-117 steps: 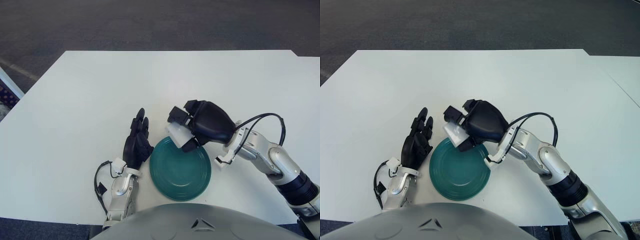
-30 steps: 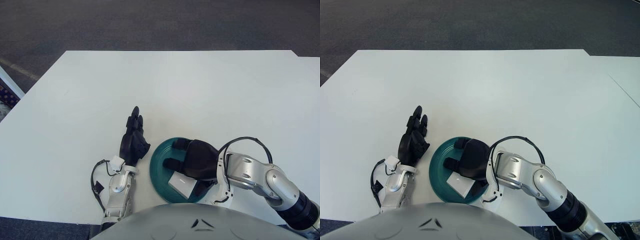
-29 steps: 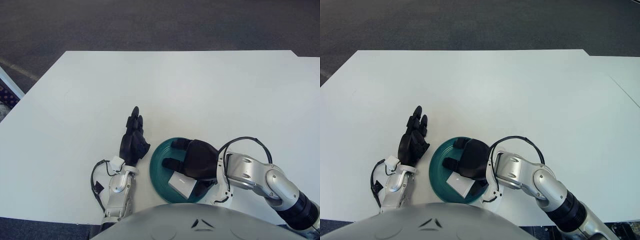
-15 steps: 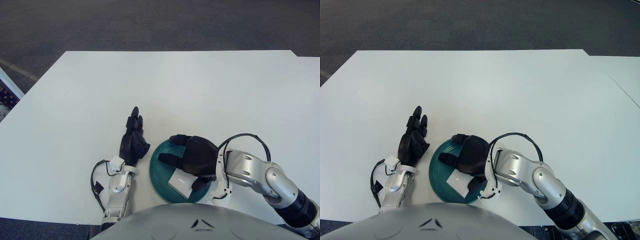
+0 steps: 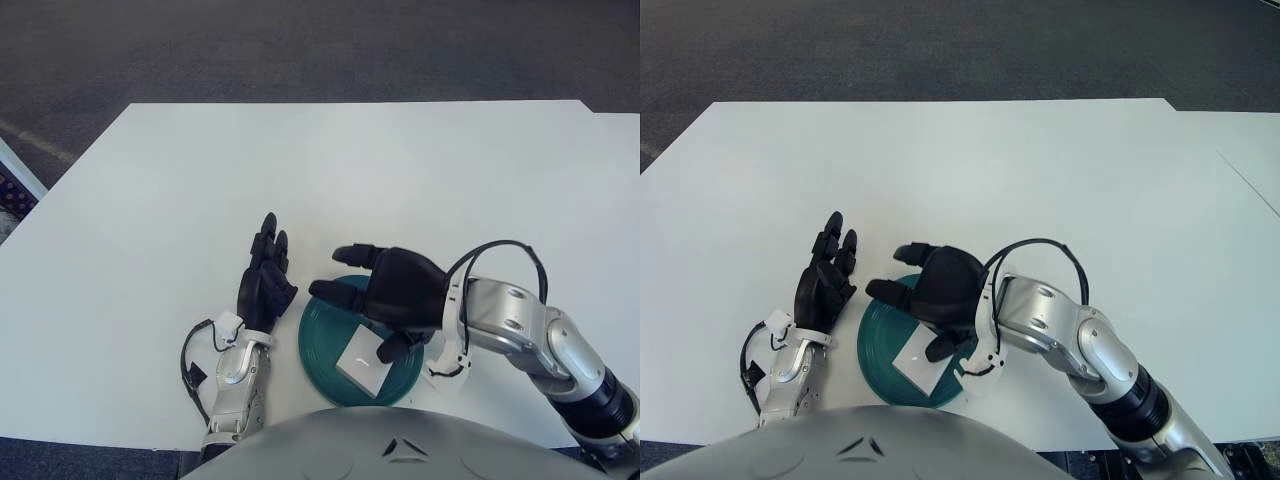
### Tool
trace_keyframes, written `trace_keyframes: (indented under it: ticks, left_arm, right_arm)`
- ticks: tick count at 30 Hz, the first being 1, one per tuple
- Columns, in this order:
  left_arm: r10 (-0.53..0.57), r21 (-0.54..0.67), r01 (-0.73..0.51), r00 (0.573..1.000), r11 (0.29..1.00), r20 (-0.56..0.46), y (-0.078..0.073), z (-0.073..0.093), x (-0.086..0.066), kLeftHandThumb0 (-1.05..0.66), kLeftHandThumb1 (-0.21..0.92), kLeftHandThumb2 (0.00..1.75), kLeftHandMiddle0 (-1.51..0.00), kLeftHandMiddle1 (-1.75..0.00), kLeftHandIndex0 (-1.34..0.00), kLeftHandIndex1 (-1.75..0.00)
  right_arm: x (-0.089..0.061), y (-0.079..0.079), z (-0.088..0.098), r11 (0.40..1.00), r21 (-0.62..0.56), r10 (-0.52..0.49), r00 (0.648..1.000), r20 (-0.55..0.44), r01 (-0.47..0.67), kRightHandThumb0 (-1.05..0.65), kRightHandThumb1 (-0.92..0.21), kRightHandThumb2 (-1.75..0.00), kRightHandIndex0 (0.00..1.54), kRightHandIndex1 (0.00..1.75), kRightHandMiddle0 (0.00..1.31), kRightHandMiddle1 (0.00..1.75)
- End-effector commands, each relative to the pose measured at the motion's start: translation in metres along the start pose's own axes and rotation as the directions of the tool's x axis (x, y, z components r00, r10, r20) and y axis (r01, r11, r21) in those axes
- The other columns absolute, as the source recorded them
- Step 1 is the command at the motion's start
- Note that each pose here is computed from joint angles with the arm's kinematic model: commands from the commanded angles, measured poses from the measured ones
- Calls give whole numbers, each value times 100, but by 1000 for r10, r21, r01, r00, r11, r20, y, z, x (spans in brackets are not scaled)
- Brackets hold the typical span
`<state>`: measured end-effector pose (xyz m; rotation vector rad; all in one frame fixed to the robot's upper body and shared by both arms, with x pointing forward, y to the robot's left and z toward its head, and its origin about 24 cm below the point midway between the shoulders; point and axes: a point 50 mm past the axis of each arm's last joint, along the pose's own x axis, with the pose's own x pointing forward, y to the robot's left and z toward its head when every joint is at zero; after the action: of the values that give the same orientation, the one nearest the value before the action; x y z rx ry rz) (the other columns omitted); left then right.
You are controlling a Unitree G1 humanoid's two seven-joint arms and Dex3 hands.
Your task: Put the charger into the plate.
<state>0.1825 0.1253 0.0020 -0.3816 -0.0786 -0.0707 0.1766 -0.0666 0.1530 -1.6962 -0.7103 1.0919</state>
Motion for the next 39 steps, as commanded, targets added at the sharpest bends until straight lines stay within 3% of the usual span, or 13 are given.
trace_keyframes:
  ticks: [1,6,11,14,19,22,26,28,31,33,36,37,39]
  left_arm:
    - [27,-33,-30,996,999,-89,3,-15,-7,-95,92,113,-1,0,0,-15]
    - [15,-12,-16,996,1000,-87,2,-13,-7,-93,92,112,-2,-1,0,-18]
    - [-8,16,9,998,1000,-66,-7,-5,-5,-92,92,110,-4,-1,0,-16]
    - [5,59,-1,998,998,-67,-5,-6,-6,-93,92,110,-5,-1,0,-16]
    - [28,47,-24,997,999,-79,-5,-10,-8,-93,92,108,-8,-2,0,-23]
    - [37,40,-33,995,999,-88,-5,-15,-8,-94,92,106,-9,-2,0,-26]
    - [61,69,-56,995,996,-77,-2,-15,-8,-97,92,104,-8,-1,0,-27]
    - [63,91,-57,996,994,-65,-1,-15,-9,-98,92,103,-7,-1,0,-28]
    - [48,138,-45,999,989,-20,-2,-5,-9,-98,92,102,-6,0,0,-32]
    - [43,156,-42,999,987,-5,-2,0,-10,-98,92,102,-7,-1,0,-36]
    - [44,174,-41,999,984,-8,-1,0,-12,-96,92,102,-8,-1,0,-41]
    - [40,188,-39,999,981,-3,-1,1,-12,-95,92,102,-9,-1,0,-42]
    - [34,208,-36,999,978,9,-1,3,-12,-94,92,102,-9,-1,0,-45]
  right_arm:
    - [-7,-22,-12,998,-8,-70,997,-39,70,-105,-92,-113,19,1,0,28]
    - [-16,-38,-26,992,15,-122,989,-80,124,-105,-92,-111,23,2,0,37]
    - [-22,-38,-34,986,60,-151,982,-114,159,-105,-92,-108,28,3,0,46]
    - [-33,-33,-48,959,171,-197,964,-177,228,-105,-92,-105,30,4,0,53]
    - [-32,-10,-77,824,427,-258,917,-305,373,-101,-92,-94,39,6,0,69]
    - [-29,3,-89,747,509,-260,893,-366,426,-99,-92,-88,42,7,0,76]
    - [-28,27,-101,586,612,-262,839,-477,531,-96,-92,-80,44,7,0,86]
    - [-29,43,-103,456,654,-270,794,-544,604,-94,-92,-75,45,6,1,90]
    - [-27,69,-97,184,704,-271,724,-634,686,-90,-92,-66,46,7,3,95]
    - [-25,86,-92,38,706,-254,690,-678,707,-87,-92,-60,47,7,5,97]
    - [-23,104,-87,-125,676,-228,643,-732,726,-77,-92,-48,50,8,10,99]
    - [-23,108,-87,-183,648,-219,612,-760,739,-73,-92,-44,51,8,12,100]
    - [-23,113,-87,-255,604,-204,568,-797,756,-67,-92,-43,53,14,11,104]
